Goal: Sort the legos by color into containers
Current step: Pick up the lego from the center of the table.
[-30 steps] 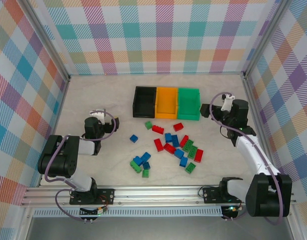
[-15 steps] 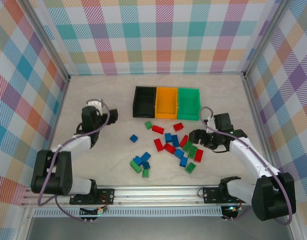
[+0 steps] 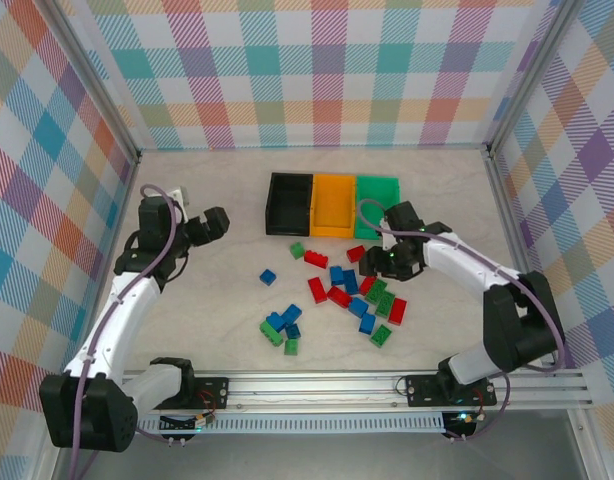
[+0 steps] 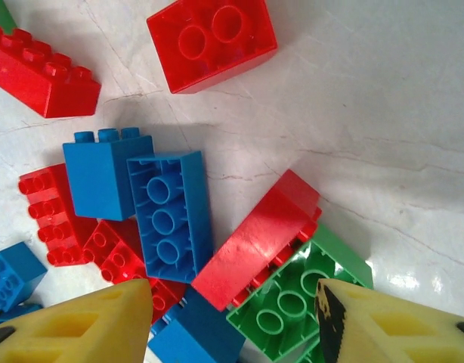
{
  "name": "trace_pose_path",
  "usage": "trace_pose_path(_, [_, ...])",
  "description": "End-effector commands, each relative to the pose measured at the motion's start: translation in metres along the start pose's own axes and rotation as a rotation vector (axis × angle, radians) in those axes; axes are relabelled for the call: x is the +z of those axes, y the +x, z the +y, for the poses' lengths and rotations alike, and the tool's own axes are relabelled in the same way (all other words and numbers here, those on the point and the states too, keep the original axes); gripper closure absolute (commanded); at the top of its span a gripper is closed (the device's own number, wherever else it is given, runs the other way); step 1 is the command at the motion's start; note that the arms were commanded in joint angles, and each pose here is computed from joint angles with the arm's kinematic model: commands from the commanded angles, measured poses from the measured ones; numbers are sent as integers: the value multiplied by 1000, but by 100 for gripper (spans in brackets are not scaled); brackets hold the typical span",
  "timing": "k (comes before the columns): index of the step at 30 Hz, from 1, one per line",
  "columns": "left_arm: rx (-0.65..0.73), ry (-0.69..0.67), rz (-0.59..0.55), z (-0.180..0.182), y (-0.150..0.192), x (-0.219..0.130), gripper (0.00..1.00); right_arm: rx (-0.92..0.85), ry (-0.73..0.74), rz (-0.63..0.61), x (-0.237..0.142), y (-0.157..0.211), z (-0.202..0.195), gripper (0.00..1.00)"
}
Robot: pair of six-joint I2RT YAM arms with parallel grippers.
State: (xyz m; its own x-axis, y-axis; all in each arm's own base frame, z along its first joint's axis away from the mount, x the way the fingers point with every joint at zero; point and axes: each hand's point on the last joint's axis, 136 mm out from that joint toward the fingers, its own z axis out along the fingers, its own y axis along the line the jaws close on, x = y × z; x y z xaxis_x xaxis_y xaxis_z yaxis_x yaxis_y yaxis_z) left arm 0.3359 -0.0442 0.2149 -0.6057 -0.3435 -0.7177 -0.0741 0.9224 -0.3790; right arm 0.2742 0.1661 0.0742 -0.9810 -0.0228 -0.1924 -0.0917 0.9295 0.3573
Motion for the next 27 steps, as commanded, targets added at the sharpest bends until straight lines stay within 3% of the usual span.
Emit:
trace_pose_path(1, [-30, -59, 103, 10, 24, -21, 0, -21, 83, 59, 8, 3, -9, 42])
trace_pose_path(10, [29, -85, 230, 13, 45, -50, 0, -47, 140, 109, 30, 5, -9, 46])
trace_pose_path(15, [33, -125, 236, 25, 61, -55, 0, -42, 152, 129, 45, 5, -9, 47])
trace_pose_path(22, [15, -131, 211, 30, 69, -62, 0, -47, 176, 130, 49, 2, -10, 59])
trace_pose_path(27, [14, -145, 207, 33, 70, -62, 0, -58, 179, 118, 43, 0, -7, 73])
